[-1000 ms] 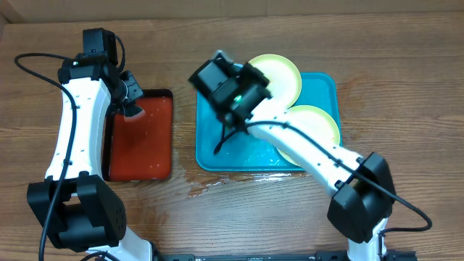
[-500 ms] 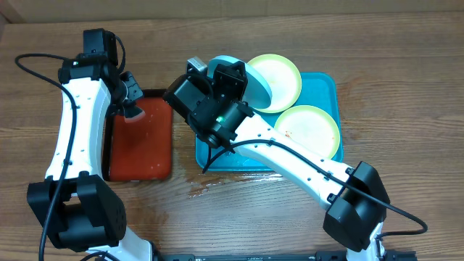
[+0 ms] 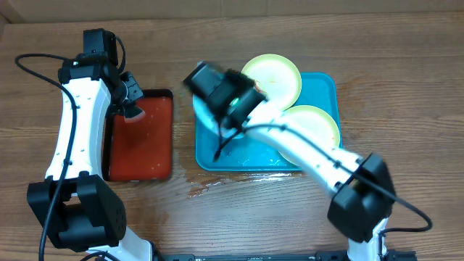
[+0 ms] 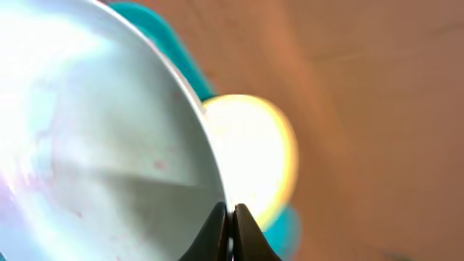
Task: Clean dirty plates on tray and stack at the side
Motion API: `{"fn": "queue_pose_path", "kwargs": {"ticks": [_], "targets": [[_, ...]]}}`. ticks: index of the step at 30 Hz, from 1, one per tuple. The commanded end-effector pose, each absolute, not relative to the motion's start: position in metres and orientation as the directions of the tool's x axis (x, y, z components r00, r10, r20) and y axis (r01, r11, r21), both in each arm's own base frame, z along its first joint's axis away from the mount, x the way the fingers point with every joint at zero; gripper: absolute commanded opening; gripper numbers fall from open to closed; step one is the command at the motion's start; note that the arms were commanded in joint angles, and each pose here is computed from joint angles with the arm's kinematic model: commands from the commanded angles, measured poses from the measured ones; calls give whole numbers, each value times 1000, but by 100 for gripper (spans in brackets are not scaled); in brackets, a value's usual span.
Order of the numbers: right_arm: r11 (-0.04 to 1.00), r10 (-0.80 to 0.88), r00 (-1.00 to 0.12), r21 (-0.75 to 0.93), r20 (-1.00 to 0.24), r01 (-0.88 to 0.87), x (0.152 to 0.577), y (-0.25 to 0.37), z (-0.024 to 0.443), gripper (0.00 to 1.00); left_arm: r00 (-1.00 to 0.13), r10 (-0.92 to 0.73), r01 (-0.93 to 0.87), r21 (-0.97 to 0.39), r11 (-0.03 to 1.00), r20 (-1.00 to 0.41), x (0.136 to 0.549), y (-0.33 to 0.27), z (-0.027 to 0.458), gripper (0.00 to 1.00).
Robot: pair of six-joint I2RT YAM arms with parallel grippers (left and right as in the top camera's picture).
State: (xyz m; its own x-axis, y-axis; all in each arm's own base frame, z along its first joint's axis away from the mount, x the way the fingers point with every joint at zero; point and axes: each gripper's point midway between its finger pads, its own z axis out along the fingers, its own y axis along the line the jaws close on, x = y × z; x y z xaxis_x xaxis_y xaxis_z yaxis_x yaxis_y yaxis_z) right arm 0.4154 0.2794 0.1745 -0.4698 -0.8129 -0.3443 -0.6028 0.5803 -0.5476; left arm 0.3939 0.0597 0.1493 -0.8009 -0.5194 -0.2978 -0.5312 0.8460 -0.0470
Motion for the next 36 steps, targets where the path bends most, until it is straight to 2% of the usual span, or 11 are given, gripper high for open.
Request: {"fn": "queue_pose_path", "kwargs": {"ticks": [1,5,9,14,21,29,36], "targets": [[811,-531,-639,-115,-557,-574,427,268,195,4,-792,-528,-538,-58,841,-306,393,60,154,4],[901,-297,-782,109,-549,-419,454,195,200,4,-792,-528,-538,-58,841,-306,393,60,154,4],[931,-113,-861,250,-497,-266,471,112,193,4,-792,-528,-538,-58,841,-306,393,60,154,4],[956,140,-904,293,-405,17,476,-2,169,4,-792,-528,-538,-58,841,-307,393,60,155,4],[898,403,-871,304,-282,318,461,-115,116,4,-792,-528,-538,-58,841,-306,393,60,154,4],[823,553,-805,294,-217,486,438,-186,74,4,-792,-528,-538,-58,841,-306,393,60,154,4],[826,555,-802,262,-221,499,432,-204,60,4,-792,-528,-538,-59,841,-307,393,60,155,4]]}}
